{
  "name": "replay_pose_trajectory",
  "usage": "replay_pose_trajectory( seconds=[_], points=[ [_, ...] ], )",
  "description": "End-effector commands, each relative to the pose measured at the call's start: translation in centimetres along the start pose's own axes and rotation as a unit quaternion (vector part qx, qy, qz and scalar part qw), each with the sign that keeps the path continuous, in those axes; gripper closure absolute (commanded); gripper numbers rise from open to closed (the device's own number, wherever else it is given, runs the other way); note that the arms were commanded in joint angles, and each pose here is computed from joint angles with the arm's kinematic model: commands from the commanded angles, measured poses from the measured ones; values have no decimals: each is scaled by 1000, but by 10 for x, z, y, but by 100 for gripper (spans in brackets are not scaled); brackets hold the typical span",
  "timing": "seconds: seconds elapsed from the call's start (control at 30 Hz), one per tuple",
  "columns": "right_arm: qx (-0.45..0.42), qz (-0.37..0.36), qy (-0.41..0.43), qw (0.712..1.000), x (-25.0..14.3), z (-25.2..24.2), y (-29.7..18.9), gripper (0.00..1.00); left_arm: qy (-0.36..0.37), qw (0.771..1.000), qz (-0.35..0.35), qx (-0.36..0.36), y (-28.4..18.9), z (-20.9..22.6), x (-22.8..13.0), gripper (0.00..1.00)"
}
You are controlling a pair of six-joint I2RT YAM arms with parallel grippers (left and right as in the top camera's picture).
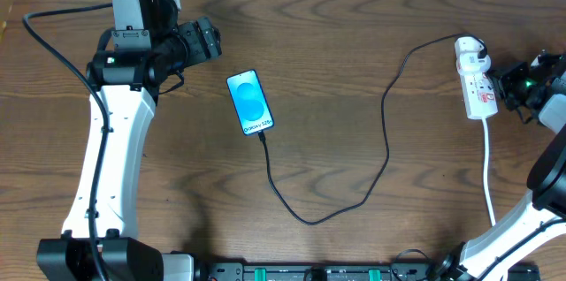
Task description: Plug charger to phone and switch on socket
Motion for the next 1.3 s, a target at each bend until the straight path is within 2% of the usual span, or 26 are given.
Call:
replay_pose_trajectory(
  seconds=[0.0,0.27,1.27],
  points=[
    [14,57,6,998,-21,3,19,99,0,1000,-4,7,-2,1,2,12],
    [1,93,17,996,-38,5,24,99,0,1000,-4,7,-2,1,2,12],
    [-17,148,7,989,-75,19,41,99,0,1000,-5,7,-2,1,2,12]
  ],
)
Point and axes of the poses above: each gripper's point midway between its finger pads, its own y axis out along the fingers, its own z axis along the line the jaws close on, x = y × z, the point moved 9 cm from there along -y, back along the fingers, and after that the axes turned 6 degrees about y, right-handed, at the moved point
